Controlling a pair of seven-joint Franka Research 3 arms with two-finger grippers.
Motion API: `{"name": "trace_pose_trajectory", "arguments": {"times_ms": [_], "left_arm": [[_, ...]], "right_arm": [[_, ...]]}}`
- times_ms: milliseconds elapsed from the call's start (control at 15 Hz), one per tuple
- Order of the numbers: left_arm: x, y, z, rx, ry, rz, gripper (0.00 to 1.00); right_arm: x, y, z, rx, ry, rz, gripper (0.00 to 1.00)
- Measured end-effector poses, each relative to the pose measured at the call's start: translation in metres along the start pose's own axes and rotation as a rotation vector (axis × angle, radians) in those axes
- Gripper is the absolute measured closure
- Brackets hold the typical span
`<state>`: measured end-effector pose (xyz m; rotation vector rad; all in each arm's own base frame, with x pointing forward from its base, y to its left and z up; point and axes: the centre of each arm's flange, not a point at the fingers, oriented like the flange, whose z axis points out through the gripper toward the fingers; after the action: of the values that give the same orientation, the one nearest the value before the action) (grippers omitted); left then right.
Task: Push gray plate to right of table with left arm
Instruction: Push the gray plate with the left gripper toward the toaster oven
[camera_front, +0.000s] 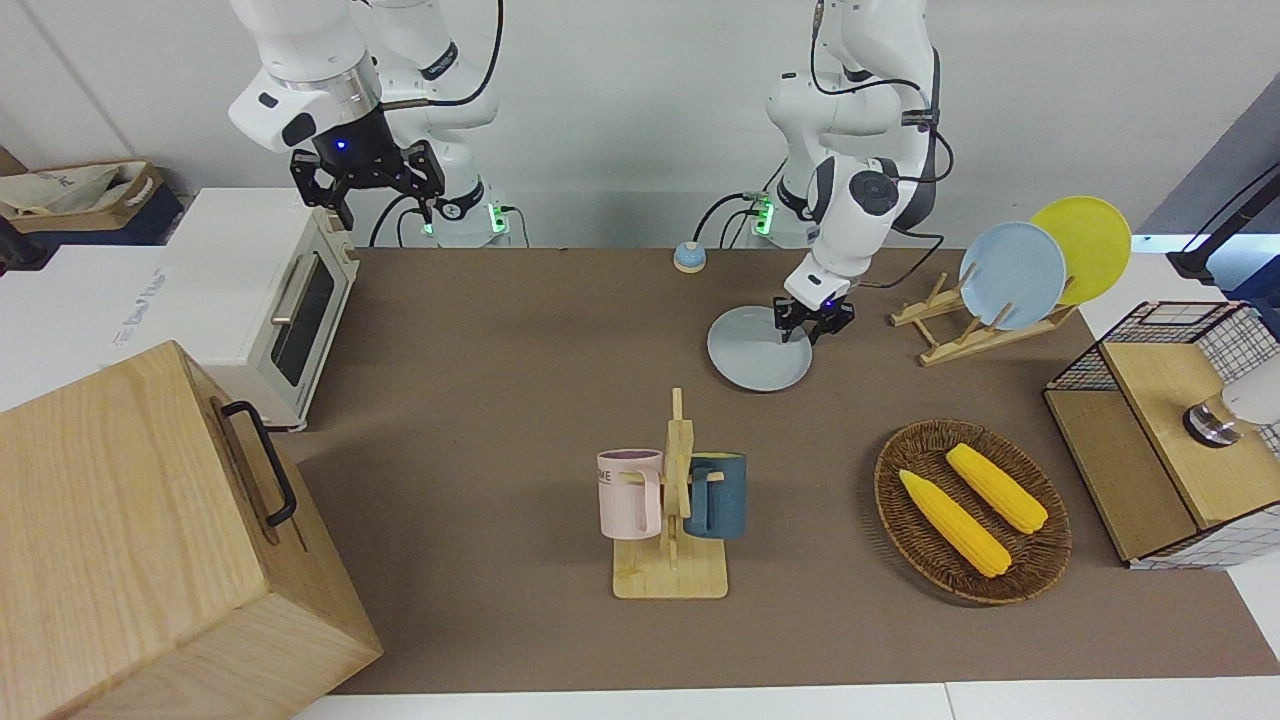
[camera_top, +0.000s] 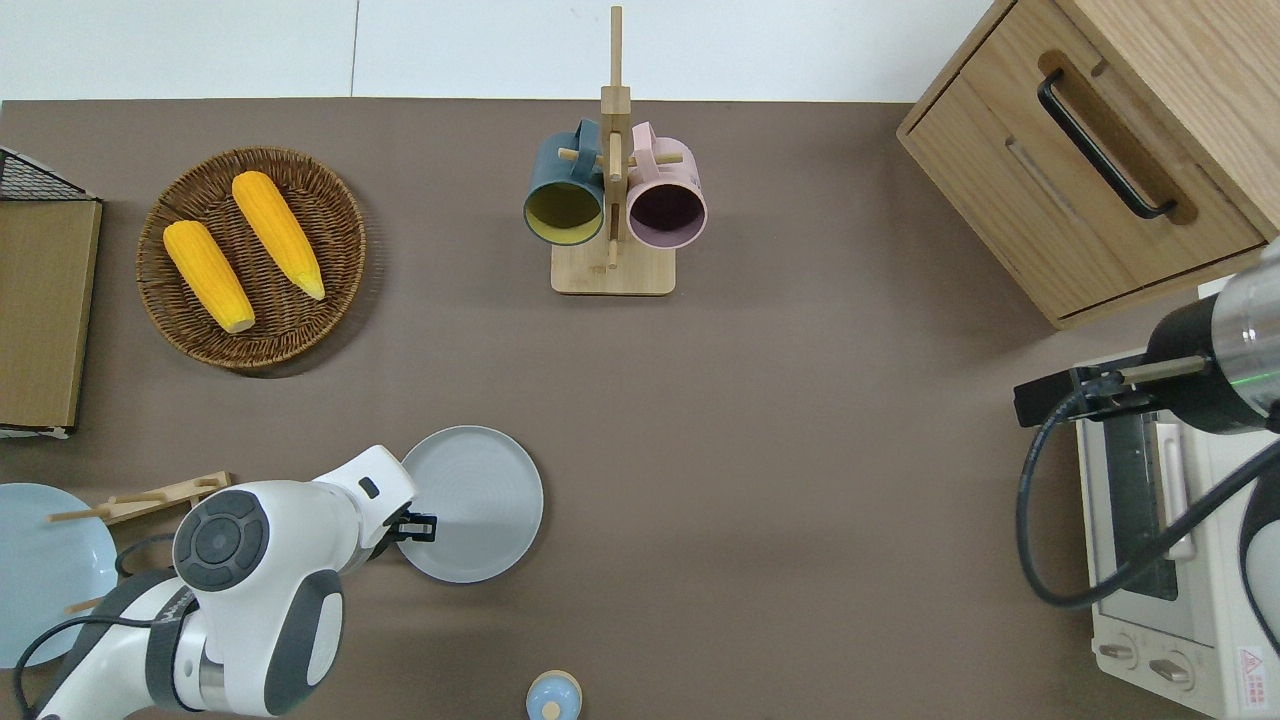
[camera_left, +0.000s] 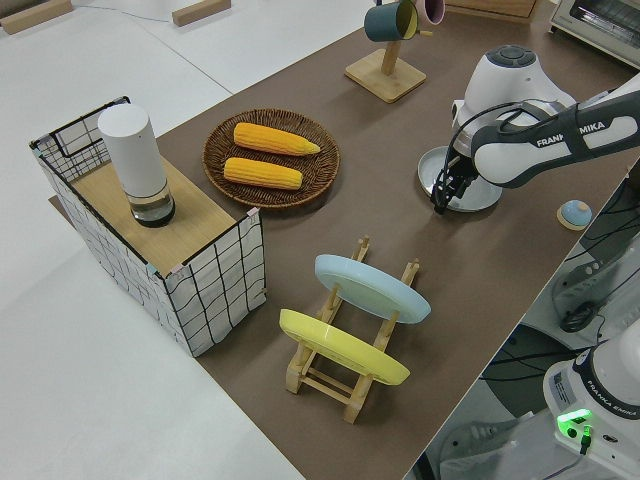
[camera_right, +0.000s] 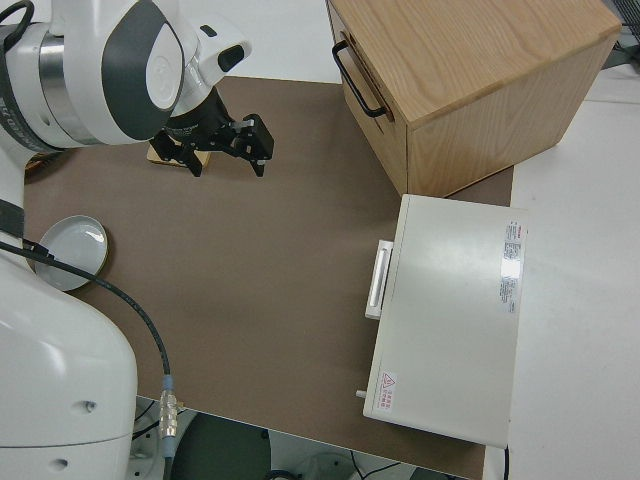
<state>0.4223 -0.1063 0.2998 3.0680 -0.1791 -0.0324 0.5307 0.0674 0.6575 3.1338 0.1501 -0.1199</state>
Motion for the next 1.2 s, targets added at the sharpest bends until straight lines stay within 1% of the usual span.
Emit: {"name": "trace_pose_trajectory", "arguments": {"times_ms": [200, 267, 600, 733, 867, 1067, 1200], "left_arm": [[0.001, 0.0, -0.001, -0.001, 0.005, -0.003, 0.88], [0.001, 0.0, -0.002, -0.001, 0.008, -0.003, 0.94], [0.001, 0.001, -0.002, -0.001, 0.008, -0.003, 0.94], [0.001, 0.002, -0.003, -0.003, 0.009, -0.017, 0.97], [0.001, 0.004, -0.002, -0.003, 0.009, -0.036, 0.97], [0.001, 0.032, 0.0, -0.002, 0.031, -0.068, 0.97], [0.005, 0.072, 0.002, -0.007, 0.043, -0.086, 0.97]], "right_arm": [[0.0, 0.0, 0.0, 0.0, 0.0, 0.0, 0.01], [0.0, 0.0, 0.0, 0.0, 0.0, 0.0, 0.01], [0.0, 0.0, 0.0, 0.0, 0.0, 0.0, 0.01], [0.0, 0.0, 0.0, 0.0, 0.0, 0.0, 0.01], [0.0, 0.0, 0.0, 0.0, 0.0, 0.0, 0.01], [0.0, 0.0, 0.0, 0.0, 0.0, 0.0, 0.01], [0.0, 0.0, 0.0, 0.0, 0.0, 0.0, 0.01]]}}
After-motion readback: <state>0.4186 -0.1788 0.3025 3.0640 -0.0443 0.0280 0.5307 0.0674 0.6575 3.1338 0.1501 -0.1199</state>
